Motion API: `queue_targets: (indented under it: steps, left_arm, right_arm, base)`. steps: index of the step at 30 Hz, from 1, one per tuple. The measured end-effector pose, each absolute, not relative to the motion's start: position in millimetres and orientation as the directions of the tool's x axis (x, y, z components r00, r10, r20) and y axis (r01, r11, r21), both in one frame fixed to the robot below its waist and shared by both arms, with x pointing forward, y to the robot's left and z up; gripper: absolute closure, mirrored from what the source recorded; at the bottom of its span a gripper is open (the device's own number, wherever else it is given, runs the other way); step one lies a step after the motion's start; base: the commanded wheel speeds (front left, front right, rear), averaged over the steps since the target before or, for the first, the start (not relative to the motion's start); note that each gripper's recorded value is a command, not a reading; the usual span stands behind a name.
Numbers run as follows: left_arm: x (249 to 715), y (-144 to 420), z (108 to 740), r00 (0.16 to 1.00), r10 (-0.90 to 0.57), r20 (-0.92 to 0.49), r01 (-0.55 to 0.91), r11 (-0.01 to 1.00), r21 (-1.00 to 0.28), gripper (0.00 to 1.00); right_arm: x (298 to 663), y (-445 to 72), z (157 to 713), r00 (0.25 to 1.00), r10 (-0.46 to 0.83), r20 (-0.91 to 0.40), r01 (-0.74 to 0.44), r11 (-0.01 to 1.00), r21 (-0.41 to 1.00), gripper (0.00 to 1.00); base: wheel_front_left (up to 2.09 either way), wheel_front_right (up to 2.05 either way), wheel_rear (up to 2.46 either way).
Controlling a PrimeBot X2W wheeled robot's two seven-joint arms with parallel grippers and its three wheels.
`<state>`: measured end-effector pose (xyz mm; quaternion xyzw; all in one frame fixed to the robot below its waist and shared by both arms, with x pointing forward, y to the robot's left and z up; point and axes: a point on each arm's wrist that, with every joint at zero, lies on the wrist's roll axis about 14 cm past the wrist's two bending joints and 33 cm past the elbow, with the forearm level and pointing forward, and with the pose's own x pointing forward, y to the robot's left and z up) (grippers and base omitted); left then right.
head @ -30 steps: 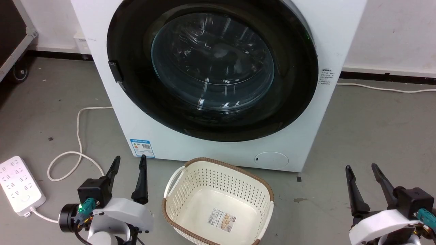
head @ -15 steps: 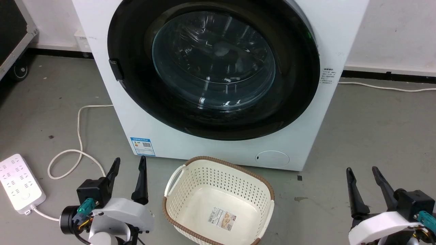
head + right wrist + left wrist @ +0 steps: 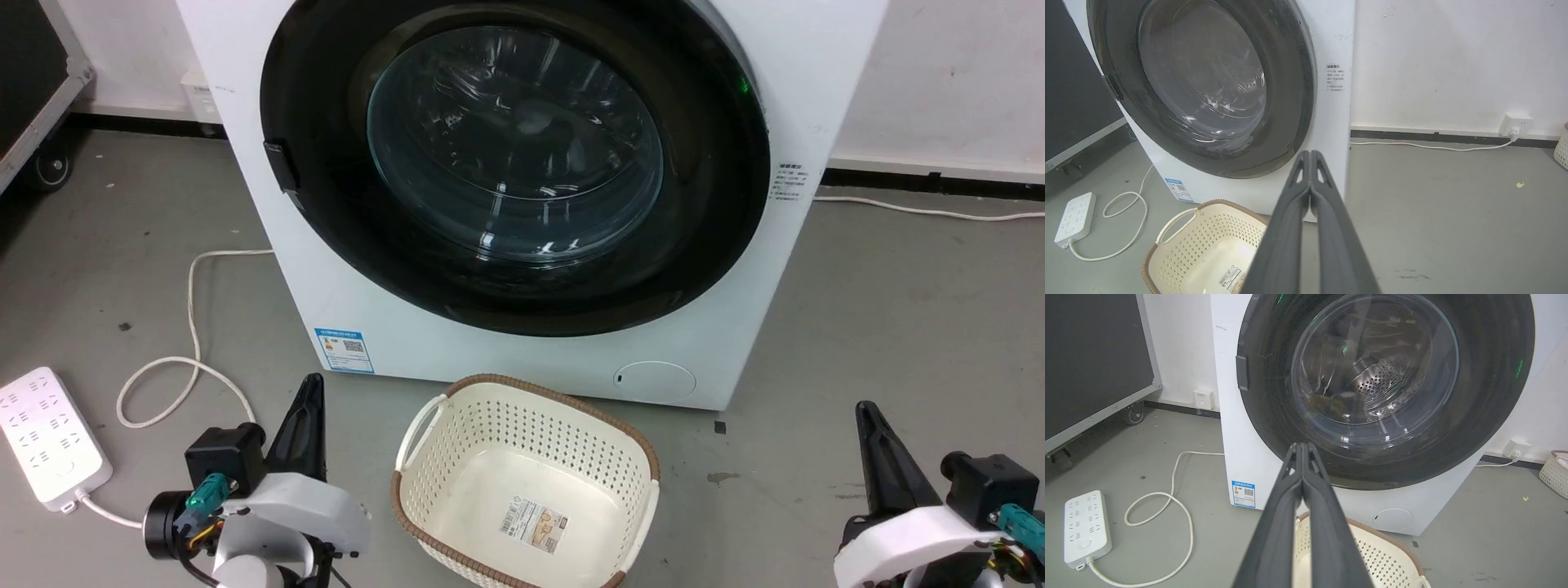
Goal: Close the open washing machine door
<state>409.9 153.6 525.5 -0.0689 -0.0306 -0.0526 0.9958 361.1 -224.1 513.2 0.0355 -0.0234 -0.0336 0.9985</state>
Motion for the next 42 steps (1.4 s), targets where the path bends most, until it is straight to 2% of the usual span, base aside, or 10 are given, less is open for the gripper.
queue_targets:
  steps: [42]
  left_arm:
    - [398.3,160.3,527.6,0.996,-0.078,0.048,0.081,0.994,-0.071,1.0]
  right_arm:
    - [370.0,-199.7,522.4,0.999,0.01,0.038,-0.011,0.999,0.03,1.0]
  base:
    - [0.0,0.0,0.0]
